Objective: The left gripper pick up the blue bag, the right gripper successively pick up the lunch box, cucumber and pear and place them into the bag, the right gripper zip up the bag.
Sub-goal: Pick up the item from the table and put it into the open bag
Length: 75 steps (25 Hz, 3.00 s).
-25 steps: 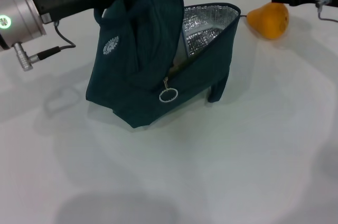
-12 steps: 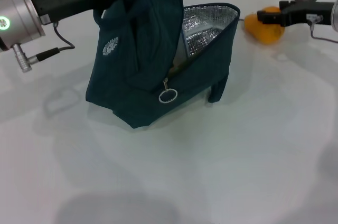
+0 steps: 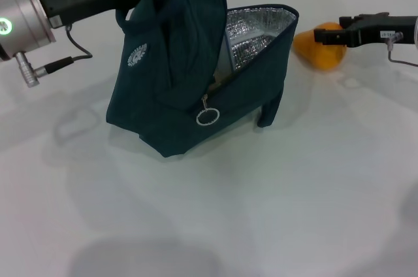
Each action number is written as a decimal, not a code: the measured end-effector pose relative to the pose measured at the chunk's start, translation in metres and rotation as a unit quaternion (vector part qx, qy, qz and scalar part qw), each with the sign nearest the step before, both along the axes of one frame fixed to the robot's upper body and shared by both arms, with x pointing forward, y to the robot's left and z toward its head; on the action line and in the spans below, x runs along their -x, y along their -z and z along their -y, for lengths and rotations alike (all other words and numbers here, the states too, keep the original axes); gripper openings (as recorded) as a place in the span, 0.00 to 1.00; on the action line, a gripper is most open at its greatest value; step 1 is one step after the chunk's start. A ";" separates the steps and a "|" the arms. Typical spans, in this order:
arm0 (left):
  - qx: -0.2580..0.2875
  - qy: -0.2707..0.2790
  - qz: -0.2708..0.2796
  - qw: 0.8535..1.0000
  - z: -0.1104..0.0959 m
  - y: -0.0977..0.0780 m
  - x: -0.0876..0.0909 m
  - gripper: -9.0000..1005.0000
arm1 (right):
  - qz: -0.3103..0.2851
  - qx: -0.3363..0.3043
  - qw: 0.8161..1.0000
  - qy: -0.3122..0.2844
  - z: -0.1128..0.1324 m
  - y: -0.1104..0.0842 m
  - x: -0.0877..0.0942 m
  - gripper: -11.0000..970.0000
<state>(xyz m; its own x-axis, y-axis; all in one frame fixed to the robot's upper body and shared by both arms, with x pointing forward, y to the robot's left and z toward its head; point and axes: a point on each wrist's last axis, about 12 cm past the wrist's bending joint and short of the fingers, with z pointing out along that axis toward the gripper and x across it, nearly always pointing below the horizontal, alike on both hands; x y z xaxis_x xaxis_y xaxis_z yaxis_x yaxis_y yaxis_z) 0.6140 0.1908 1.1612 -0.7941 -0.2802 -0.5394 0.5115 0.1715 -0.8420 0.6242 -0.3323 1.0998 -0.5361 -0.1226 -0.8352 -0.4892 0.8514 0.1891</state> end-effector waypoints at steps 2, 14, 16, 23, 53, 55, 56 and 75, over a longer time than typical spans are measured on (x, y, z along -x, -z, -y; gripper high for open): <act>-0.001 -0.001 0.002 1.000 0.000 0.000 -0.001 0.06 | 0.003 0.003 1.000 -0.004 0.001 -0.001 0.001 0.78; -0.002 -0.002 0.005 1.000 0.000 -0.001 -0.001 0.06 | 0.013 0.031 0.999 -0.007 0.007 -0.005 0.004 0.83; -0.002 -0.002 0.005 1.000 0.000 -0.001 -0.001 0.06 | 0.012 0.034 0.999 -0.008 0.006 -0.005 0.004 0.85; -0.002 -0.002 0.005 1.000 0.000 -0.001 -0.001 0.06 | 0.003 0.041 0.999 -0.016 0.002 -0.004 0.006 0.88; -0.003 -0.004 0.004 1.000 -0.002 0.001 0.000 0.06 | 0.026 0.048 0.998 -0.015 0.004 -0.016 0.009 0.62; -0.003 -0.004 0.004 1.000 -0.002 0.001 0.000 0.06 | 0.025 0.048 0.998 -0.018 0.004 -0.017 0.009 0.68; -0.003 -0.004 0.004 1.000 -0.002 0.001 0.000 0.06 | 0.025 0.049 0.998 -0.018 0.004 -0.017 0.009 0.70; -0.002 -0.004 0.005 1.000 -0.001 0.000 -0.001 0.06 | 0.015 0.062 0.998 -0.014 0.005 -0.013 0.010 0.78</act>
